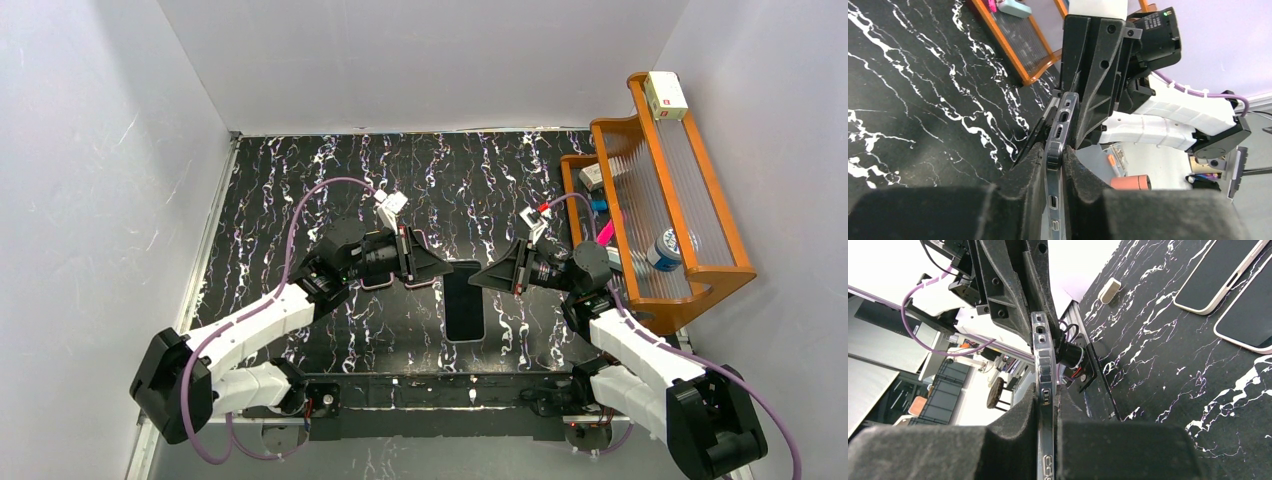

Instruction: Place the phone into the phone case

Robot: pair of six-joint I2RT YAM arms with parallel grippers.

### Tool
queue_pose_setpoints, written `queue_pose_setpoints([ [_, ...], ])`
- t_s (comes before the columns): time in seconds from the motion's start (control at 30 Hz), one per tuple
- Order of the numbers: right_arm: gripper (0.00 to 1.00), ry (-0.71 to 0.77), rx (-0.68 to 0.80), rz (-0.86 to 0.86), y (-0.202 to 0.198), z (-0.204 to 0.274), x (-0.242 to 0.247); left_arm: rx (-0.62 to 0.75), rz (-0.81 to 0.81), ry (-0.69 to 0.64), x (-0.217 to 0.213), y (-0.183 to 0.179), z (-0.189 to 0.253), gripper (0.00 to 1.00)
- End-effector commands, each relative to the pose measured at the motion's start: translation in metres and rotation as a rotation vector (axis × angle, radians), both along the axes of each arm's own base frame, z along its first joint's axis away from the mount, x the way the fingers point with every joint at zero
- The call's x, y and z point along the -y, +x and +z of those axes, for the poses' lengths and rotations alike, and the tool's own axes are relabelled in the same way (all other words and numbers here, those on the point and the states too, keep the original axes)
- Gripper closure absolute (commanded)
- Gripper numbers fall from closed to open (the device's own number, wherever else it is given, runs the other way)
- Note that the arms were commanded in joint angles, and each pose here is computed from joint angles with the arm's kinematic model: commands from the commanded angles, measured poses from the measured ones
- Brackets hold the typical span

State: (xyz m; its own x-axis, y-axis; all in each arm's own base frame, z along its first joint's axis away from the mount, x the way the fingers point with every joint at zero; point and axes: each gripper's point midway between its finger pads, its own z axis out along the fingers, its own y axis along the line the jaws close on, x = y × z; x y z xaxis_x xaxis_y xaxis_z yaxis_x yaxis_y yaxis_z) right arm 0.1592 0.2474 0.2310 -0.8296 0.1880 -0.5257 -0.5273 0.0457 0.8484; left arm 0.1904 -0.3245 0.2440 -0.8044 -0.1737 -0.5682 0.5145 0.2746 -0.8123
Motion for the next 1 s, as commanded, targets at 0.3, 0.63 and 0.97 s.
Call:
queue_pose_setpoints([
  [0.3,0.99,0.061,0.047,-0.101,0.017,0.025,0.0,0.012,0.069,0.073,-0.019,-0.001,-0.006,0.38],
  [0.63,0.99,0.154,0.005,-0.174,0.036,0.039,0.0,-0.081,-0.002,0.003,-0.01,-0.013,-0.021,0.36],
  [0.97,0.99,0.119,-0.049,-0.18,0.047,0.022,-0.005,-0.115,-0.008,-0.016,-0.002,-0.008,-0.026,0.77],
])
